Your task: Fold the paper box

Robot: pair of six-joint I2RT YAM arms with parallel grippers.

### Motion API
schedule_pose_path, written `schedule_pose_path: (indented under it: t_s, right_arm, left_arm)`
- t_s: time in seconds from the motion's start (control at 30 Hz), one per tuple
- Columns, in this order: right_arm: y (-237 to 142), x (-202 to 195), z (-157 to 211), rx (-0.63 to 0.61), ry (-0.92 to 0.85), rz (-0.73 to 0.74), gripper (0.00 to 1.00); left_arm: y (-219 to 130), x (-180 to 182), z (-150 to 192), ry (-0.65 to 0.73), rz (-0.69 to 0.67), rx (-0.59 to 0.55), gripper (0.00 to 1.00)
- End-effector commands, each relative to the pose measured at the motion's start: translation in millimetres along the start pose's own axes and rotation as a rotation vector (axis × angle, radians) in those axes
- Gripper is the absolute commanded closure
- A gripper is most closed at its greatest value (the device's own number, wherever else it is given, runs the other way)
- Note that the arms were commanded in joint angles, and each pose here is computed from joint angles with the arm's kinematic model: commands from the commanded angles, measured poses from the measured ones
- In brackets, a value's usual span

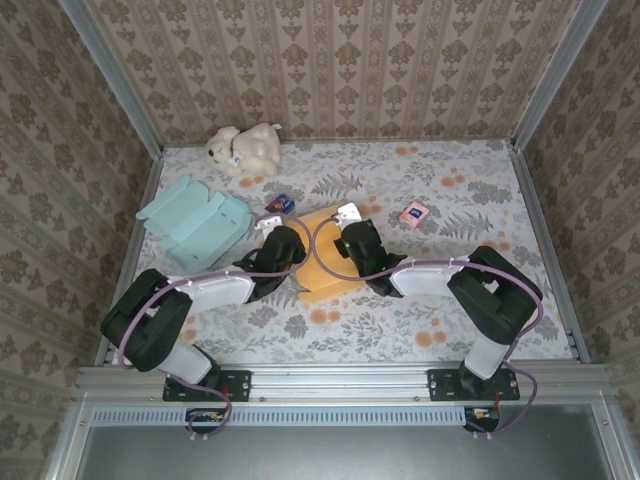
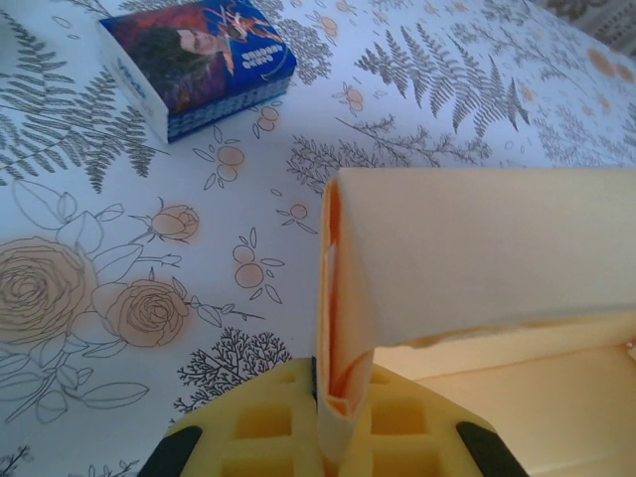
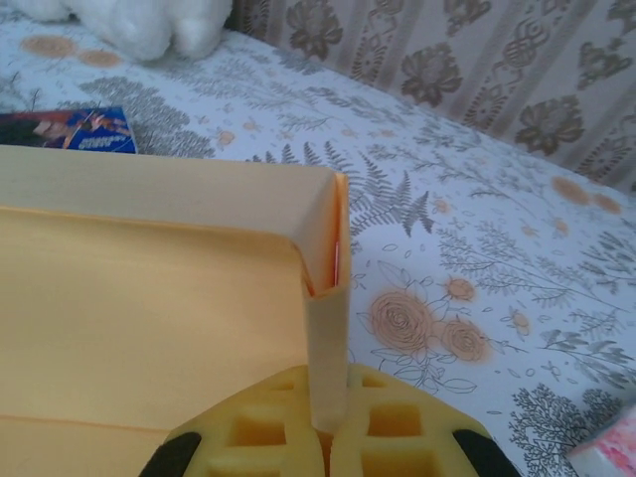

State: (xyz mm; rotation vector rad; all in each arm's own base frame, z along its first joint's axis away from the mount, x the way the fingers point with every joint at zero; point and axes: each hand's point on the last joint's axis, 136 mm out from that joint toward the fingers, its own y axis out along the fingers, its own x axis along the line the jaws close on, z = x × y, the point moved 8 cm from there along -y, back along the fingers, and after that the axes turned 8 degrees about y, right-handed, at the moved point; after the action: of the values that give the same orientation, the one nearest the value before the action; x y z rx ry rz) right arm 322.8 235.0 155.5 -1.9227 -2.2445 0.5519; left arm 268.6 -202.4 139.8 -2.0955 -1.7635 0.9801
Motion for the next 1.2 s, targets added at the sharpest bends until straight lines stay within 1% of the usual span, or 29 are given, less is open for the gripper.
schedule_pose_path:
  t_s: [0.0, 0.07, 0.13, 0.23, 0.3, 0.37, 0.4, 0.53, 0.67, 0.73, 0.83, 0.9, 0.97, 1.0, 1.07, 1.17]
  right_arm:
    - [0.7, -15.1, 3.2, 0.020, 0.006, 0.219, 1.00]
    - [-0.4, -13.2, 2.8, 0.017, -0.018, 0.263, 1.00]
    - [0.0, -9.5, 3.3, 0.013, -0.014, 0.245, 1.00]
    - [1.0, 2.6, 5.4, 0.015, 0.022, 0.085, 0.97]
    - [1.2, 17.5, 5.8, 0.026, 0.039, -0.115, 0.92]
    - [2.0, 26.1, 5.5, 0.055, 0.041, -0.199, 0.87]
    - [3.2, 28.3, 5.4, 0.075, 0.043, -0.206, 0.84]
    - [7.1, 27.4, 8.0, 0.103, 0.034, -0.194, 0.82]
    - [10.0, 21.7, 18.6, 0.139, 0.039, -0.191, 0.80]
    - [11.0, 20.0, 23.3, 0.151, 0.032, -0.183, 0.76]
    - [13.0, 20.1, 27.7, 0.164, 0.021, -0.181, 0.75]
    - [13.3, 18.4, 28.0, 0.157, 0.022, -0.166, 0.76]
    - [13.8, 17.1, 27.3, 0.151, 0.017, -0.154, 0.81]
    - [13.8, 15.9, 25.5, 0.144, 0.016, -0.137, 0.88]
    - [14.8, 9.2, 24.6, 0.136, 0.021, -0.053, 0.99]
    - [12.5, 1.8, 23.7, 0.116, 0.031, 0.030, 1.00]
  left_arm:
    - [-12.0, 5.7, -6.9, -0.132, -0.093, -0.015, 1.00]
    - [-14.5, 5.4, -7.1, -0.159, -0.094, -0.027, 1.00]
    - [-16.5, 4.1, -7.6, -0.171, -0.092, -0.036, 1.00]
    - [-17.6, 1.5, -8.0, -0.177, -0.082, -0.037, 1.00]
    - [-17.5, -0.4, -8.0, -0.177, -0.072, -0.031, 1.00]
    - [-17.4, -0.7, -8.4, -0.177, -0.072, -0.032, 1.00]
    - [-17.3, -0.7, -8.2, -0.176, -0.073, -0.032, 1.00]
    - [-18.1, 2.8, -6.9, -0.169, -0.093, -0.037, 1.00]
    - [-19.8, 7.9, -5.8, -0.170, -0.117, -0.044, 1.00]
    - [-20.4, 8.6, -5.5, -0.170, -0.118, -0.044, 1.00]
    - [-21.5, 7.9, -6.2, -0.169, -0.111, -0.044, 1.00]
    - [-21.7, 8.7, -5.7, -0.169, -0.114, -0.044, 1.00]
    - [-21.3, 9.9, -3.9, -0.171, -0.119, -0.042, 1.00]
    - [-21.3, 11.1, -3.0, -0.172, -0.125, -0.042, 1.00]
    - [-20.9, 12.8, -2.8, -0.176, -0.135, -0.045, 1.00]
    - [-21.2, 13.0, -3.3, -0.176, -0.139, -0.046, 1.00]
